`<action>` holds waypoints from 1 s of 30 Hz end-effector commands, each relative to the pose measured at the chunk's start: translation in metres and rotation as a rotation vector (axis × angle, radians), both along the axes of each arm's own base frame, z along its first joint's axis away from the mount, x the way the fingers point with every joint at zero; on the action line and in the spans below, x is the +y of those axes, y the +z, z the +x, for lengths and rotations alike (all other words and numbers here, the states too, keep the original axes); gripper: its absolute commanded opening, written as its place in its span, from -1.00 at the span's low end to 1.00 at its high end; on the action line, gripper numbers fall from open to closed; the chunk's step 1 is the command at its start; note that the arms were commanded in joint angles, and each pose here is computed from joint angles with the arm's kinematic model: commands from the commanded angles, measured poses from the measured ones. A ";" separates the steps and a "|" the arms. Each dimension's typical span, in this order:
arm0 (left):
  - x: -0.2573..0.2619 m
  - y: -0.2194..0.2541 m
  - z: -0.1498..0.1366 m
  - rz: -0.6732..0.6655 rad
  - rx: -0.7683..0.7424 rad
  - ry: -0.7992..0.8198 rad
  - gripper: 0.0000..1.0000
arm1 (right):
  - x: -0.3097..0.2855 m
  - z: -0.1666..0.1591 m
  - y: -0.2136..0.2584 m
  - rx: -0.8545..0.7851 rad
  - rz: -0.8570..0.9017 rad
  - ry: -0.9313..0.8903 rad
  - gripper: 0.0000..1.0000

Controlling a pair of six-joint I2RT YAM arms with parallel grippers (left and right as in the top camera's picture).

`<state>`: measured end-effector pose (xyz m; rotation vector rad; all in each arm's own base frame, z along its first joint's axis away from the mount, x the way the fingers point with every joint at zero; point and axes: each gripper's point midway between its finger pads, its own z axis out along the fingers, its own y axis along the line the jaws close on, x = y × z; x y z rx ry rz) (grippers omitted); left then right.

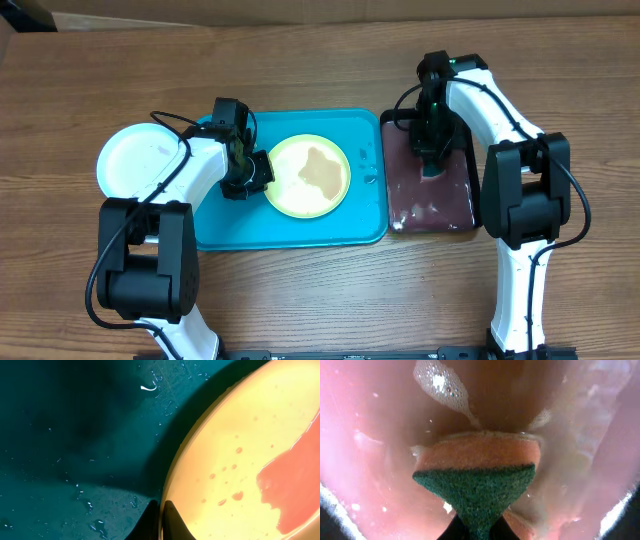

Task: Clean dirty plates on tray and stack at the side
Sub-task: 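Return the sponge to the black tray and open the right gripper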

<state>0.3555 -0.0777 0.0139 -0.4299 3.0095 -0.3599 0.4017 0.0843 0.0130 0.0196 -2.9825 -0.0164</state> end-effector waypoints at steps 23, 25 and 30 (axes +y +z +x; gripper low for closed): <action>-0.002 -0.004 0.001 0.003 0.001 0.000 -0.77 | 0.001 -0.003 0.005 0.017 0.014 -0.007 -0.31; -0.002 -0.004 0.001 0.003 0.001 0.000 -0.65 | 0.004 -0.002 0.007 0.013 0.032 -0.010 -0.28; -0.002 -0.005 0.000 0.007 0.002 0.000 -0.56 | 0.006 0.025 0.044 -0.066 0.111 -0.048 -0.25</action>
